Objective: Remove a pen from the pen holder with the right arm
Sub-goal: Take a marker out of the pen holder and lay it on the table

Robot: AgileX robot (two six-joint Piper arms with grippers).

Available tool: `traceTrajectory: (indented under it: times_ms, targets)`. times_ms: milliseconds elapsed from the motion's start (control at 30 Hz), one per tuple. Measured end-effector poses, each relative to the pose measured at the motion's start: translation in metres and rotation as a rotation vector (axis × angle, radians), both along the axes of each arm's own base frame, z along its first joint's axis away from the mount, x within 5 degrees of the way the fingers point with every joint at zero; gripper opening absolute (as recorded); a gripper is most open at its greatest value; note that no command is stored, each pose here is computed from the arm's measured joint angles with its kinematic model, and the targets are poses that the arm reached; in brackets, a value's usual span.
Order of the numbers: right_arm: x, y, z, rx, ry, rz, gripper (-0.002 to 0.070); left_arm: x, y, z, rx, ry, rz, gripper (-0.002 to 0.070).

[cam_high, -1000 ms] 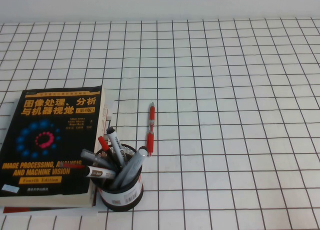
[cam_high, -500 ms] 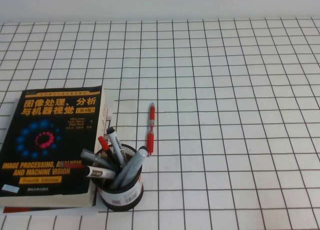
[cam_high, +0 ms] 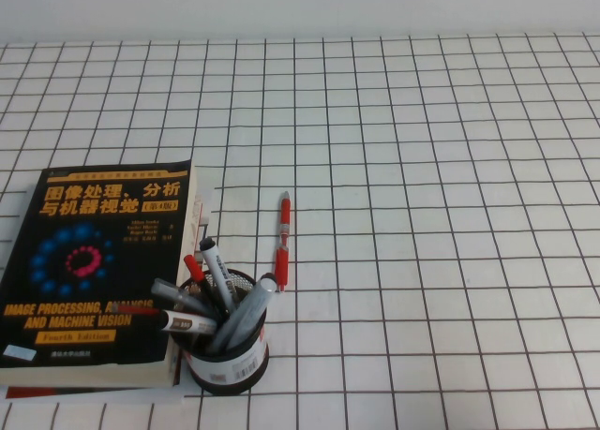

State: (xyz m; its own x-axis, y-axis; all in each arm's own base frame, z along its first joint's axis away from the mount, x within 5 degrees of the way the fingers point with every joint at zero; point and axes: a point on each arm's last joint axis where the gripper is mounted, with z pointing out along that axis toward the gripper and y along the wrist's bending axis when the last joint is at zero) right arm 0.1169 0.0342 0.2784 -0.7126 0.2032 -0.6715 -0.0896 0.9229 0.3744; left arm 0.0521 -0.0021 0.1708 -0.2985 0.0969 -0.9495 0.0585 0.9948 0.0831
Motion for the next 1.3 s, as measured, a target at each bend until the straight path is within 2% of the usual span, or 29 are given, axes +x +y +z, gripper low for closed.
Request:
traceTrajectory:
  times_ms: [133,300,533,667,800,933,1033,1133,1300]
  targets:
    - [0.019,0.003,-0.002,-0.014,0.065,0.030,-0.0016,0.000,0.000,0.000,0.000,0.000,0.000,-0.0004]
    - [0.043,0.022,0.002,-0.030,0.090,0.133,-0.0016,0.000,0.000,0.000,0.000,0.000,0.000,-0.0004]
    - [0.061,0.083,0.008,0.011,-0.031,0.326,-0.0016,0.000,0.000,0.000,0.000,0.000,0.000,-0.0004]
    - [0.059,0.122,0.008,0.099,-0.118,0.384,-0.0016,0.000,0.000,0.000,0.000,0.000,0.000,-0.0004]
    - [0.046,0.158,0.003,0.127,-0.197,0.474,-0.0006,0.000,0.000,0.000,0.000,0.000,0.000,-0.0004]
    - [0.033,0.185,-0.005,0.130,-0.299,0.523,0.0100,0.000,0.000,0.000,0.000,0.000,0.000,-0.0004]
    - [0.022,0.193,-0.019,0.131,-0.379,0.496,0.0259,0.000,0.000,0.000,0.000,0.000,0.000,-0.0004]
    - [0.014,0.195,-0.033,0.120,-0.440,0.464,0.0367,0.000,0.000,0.000,0.000,0.000,0.000,-0.0004]
    - [0.010,0.204,-0.044,0.113,-0.507,0.451,0.0398,0.000,0.000,0.000,0.000,0.000,0.000,-0.0004]
